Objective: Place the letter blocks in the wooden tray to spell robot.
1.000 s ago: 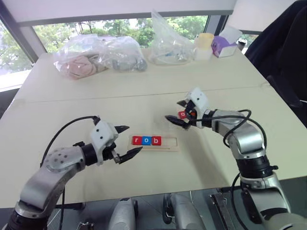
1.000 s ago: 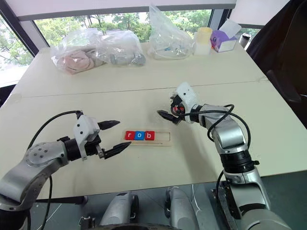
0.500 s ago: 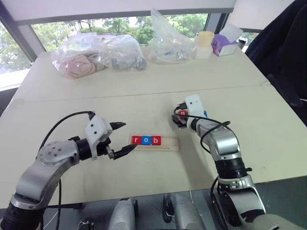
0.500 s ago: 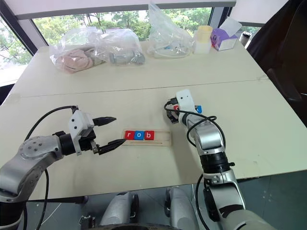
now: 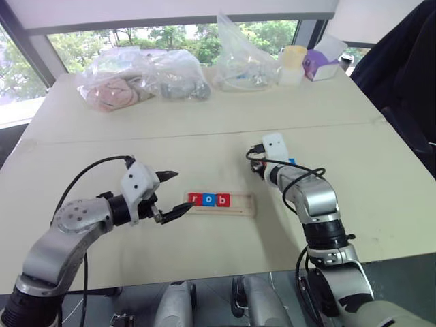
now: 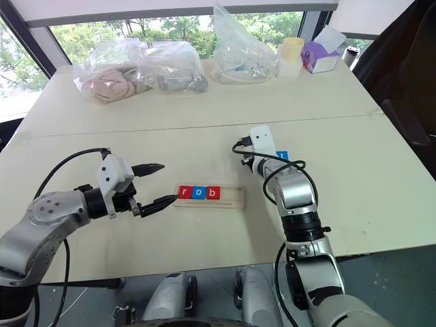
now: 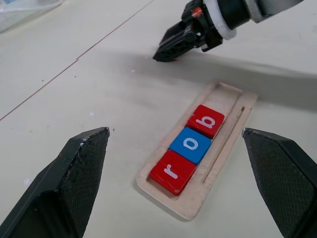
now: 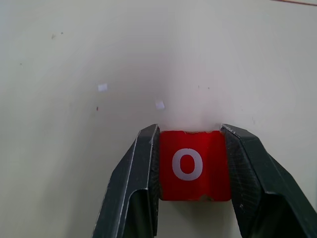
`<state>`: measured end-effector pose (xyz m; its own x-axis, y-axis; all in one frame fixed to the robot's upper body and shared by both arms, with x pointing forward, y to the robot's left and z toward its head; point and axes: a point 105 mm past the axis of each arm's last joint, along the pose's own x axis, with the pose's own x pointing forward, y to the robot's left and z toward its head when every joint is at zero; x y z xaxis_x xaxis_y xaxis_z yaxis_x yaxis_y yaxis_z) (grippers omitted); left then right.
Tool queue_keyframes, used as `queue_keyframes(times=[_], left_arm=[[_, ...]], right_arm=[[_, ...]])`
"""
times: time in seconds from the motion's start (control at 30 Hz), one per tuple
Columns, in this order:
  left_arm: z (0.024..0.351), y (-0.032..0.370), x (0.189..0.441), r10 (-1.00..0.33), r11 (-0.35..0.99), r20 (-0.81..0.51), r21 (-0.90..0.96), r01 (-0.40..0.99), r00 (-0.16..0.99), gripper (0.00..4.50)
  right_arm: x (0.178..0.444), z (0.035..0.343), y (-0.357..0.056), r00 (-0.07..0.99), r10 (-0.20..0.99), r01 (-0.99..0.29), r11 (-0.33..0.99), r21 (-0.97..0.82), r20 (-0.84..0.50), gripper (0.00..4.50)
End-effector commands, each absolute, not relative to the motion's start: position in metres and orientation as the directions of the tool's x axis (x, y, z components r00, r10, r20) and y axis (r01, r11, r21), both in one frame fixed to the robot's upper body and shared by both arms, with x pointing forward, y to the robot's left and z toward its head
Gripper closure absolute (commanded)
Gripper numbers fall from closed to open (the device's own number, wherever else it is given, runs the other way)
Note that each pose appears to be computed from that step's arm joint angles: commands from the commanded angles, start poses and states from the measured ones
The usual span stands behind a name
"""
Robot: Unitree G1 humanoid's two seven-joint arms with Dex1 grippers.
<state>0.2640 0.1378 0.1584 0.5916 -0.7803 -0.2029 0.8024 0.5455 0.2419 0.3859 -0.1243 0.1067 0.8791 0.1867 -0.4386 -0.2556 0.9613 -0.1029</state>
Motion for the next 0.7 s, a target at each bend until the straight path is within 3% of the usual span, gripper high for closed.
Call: queue_keyframes(times=[0.03, 0.27, 0.47, 0.7], left_arm=[[0.166, 0.133, 0.264, -0.791, 0.532, -0.179, 0.270, 0.803, 0.585, 0.00], [0.163, 0.130, 0.265, -0.807, 0.514, -0.179, 0.256, 0.818, 0.563, 0.00], [0.161, 0.129, 0.266, -0.818, 0.498, -0.185, 0.249, 0.831, 0.545, 0.00], [0.160, 0.125, 0.265, -0.839, 0.462, -0.191, 0.241, 0.853, 0.509, 0.00]], right_arm=[[0.377, 0.101, -0.132, 0.859, 0.159, -0.237, 0.966, -0.103, -0.487, 3.29], [0.349, 0.132, -0.156, 0.855, 0.128, -0.177, 0.983, -0.050, -0.503, 3.29], [0.316, 0.122, -0.168, 0.828, 0.107, -0.112, 0.993, 0.024, -0.550, 3.29], [0.303, 0.109, -0.164, 0.820, 0.103, -0.089, 0.995, 0.052, -0.564, 3.29]])
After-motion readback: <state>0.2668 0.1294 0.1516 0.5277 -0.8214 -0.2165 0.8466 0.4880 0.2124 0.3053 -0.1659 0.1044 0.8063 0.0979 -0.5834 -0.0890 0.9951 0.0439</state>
